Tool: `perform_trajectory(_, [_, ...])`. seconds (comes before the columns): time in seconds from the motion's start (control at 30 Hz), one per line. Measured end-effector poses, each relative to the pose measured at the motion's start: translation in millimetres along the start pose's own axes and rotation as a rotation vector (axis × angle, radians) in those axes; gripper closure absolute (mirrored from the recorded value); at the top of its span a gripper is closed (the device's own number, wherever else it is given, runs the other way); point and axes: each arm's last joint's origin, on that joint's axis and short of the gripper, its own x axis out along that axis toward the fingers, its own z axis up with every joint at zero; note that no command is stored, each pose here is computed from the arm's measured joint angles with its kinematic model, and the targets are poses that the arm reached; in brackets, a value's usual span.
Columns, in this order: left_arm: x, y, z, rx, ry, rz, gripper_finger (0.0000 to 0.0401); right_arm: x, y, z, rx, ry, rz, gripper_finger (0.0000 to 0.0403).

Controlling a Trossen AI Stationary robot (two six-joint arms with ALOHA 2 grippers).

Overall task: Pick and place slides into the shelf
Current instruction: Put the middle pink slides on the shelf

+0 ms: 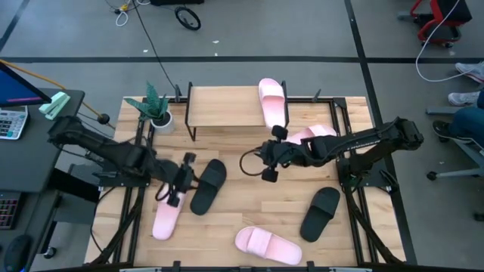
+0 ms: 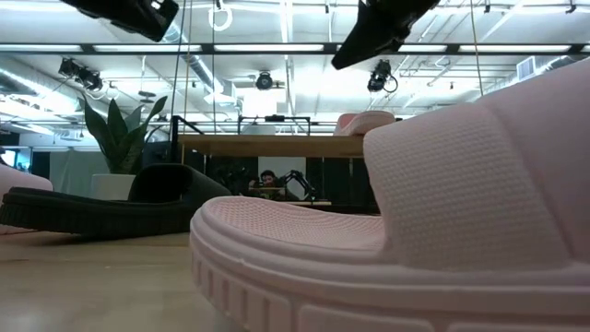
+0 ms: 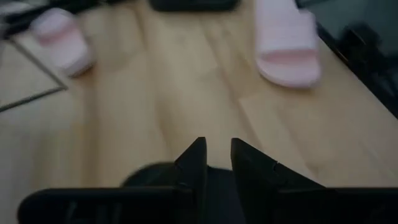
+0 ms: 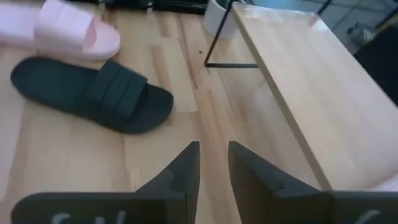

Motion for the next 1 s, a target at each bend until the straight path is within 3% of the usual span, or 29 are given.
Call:
perform_trajectory(0.27, [21.7,-33.8,5.9,0.070,-0.016,-0.097,0.0337,4.7,5.2,-14.4,0.150,0.038,0.004,0.0313])
perform_trajectory(0.53, [36.8,-63.3,-9.9,0.046,0.136,-0.106,0.0332,0.8,27.2,-34.5,0.133,0.086,0.053,0.0316])
perform_trajectory(0.8, [43.5,-66.3,-45.0,0.019,0.485,0.014,0.0254,-7.2,41.8,-36.9,0.088,0.078,0.098,0.0316])
perform_trajectory(1.0, [40.8,-67.4,-53.7,-0.014,0.579,0.047,0.0197,-10.3,46.9,-37.7,0.076,0.075,0.113,0.0315])
